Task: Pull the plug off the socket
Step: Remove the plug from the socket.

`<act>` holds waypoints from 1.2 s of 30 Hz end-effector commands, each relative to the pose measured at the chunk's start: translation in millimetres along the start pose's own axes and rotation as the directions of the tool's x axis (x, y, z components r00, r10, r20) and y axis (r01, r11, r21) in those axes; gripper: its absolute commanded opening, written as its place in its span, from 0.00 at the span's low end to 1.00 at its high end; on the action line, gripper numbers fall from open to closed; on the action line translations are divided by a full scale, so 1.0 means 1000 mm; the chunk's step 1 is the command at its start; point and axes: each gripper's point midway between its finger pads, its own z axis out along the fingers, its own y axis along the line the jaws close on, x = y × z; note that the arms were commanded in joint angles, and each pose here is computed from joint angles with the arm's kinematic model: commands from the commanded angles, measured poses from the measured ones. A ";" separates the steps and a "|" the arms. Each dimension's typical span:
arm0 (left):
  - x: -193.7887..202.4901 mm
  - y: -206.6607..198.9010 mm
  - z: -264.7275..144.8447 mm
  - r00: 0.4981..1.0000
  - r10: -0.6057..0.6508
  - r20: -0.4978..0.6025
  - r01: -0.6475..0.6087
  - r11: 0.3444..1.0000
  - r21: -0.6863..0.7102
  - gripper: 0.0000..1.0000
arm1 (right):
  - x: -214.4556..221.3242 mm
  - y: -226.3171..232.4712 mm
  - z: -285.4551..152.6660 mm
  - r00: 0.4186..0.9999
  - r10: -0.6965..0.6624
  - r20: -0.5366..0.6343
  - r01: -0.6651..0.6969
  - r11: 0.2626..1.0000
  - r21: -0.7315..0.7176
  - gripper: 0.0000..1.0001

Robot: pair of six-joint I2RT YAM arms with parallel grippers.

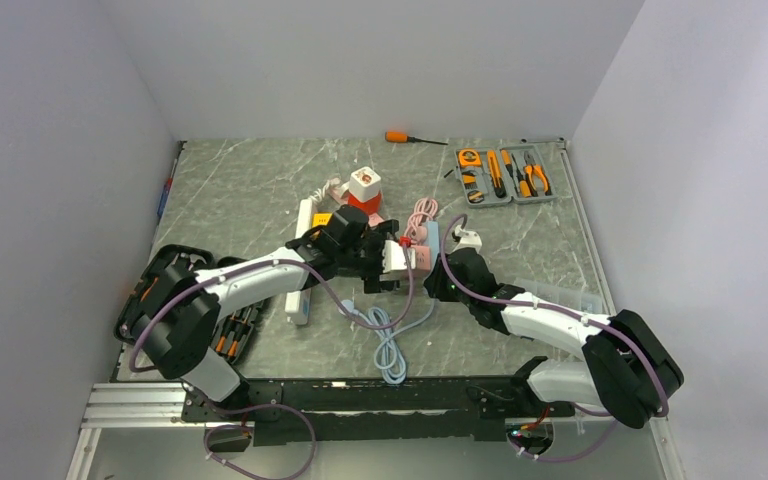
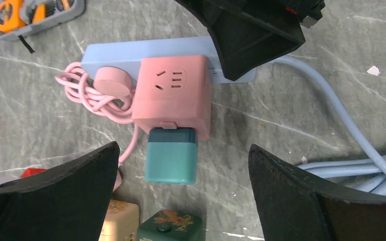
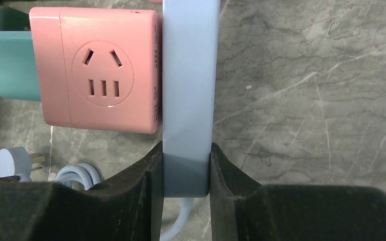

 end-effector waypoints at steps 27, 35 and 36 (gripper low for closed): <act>0.003 0.005 0.051 0.998 -0.059 -0.012 0.060 0.997 0.052 0.99 | -0.055 0.077 -0.012 0.990 0.007 0.138 0.031 0.962 -0.270 0.00; 0.010 0.000 0.056 0.994 -0.089 -0.060 0.093 0.993 0.067 0.90 | -0.063 0.083 -0.017 0.987 -0.006 0.162 0.051 0.960 -0.277 0.00; 0.011 0.000 0.058 0.994 -0.091 -0.065 0.095 0.993 0.063 0.88 | -0.063 0.084 -0.018 0.986 -0.009 0.164 0.055 0.959 -0.278 0.00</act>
